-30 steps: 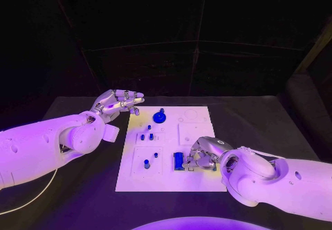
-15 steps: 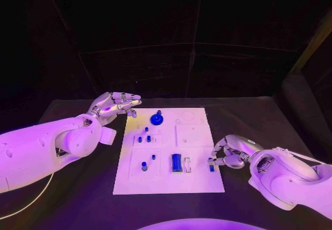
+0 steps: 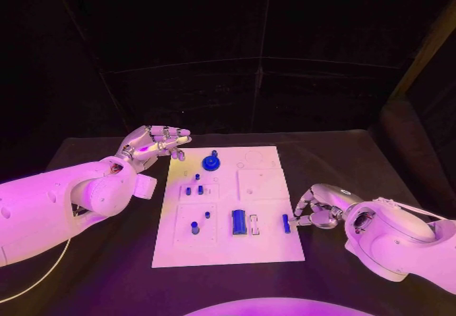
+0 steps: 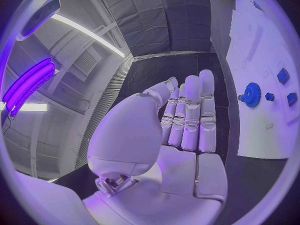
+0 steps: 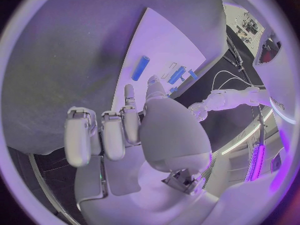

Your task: Assemble the parts on the task board

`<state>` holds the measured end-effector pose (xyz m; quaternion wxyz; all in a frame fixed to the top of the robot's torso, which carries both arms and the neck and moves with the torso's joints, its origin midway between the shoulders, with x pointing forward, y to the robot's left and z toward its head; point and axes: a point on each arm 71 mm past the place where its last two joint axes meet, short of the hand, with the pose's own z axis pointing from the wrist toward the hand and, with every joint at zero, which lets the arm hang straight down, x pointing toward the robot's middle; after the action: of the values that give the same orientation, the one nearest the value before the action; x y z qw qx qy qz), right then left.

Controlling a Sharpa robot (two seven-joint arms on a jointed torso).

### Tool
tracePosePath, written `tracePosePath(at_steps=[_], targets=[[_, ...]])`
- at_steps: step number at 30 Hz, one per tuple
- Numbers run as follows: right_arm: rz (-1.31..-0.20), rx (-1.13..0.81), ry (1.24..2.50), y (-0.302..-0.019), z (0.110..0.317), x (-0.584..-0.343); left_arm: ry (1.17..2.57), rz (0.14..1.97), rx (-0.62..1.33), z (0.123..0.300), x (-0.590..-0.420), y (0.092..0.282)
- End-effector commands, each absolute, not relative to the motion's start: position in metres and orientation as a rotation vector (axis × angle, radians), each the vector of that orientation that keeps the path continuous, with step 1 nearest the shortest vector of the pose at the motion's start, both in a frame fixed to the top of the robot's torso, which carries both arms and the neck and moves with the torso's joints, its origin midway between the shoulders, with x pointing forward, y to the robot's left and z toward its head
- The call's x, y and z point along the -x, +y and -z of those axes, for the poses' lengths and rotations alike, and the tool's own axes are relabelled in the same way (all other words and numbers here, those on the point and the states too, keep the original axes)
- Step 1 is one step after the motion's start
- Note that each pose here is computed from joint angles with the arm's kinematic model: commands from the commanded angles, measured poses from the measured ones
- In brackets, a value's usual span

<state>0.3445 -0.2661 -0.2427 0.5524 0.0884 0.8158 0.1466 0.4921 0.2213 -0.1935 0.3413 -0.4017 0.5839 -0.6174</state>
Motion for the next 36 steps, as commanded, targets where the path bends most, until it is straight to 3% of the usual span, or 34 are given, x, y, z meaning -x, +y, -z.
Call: tracePosePath(at_steps=[1, 36], targets=[[-0.296, -0.167, 1.96, -0.264, 0.246, -0.346, 1.51, 1.625, 1.037, 0.192, -0.492, 0.22], [-0.225, 0.008, 2.003, -0.237, 0.267, -0.357, 1.515, 1.625, 1.039, 0.192, -0.492, 0.22]])
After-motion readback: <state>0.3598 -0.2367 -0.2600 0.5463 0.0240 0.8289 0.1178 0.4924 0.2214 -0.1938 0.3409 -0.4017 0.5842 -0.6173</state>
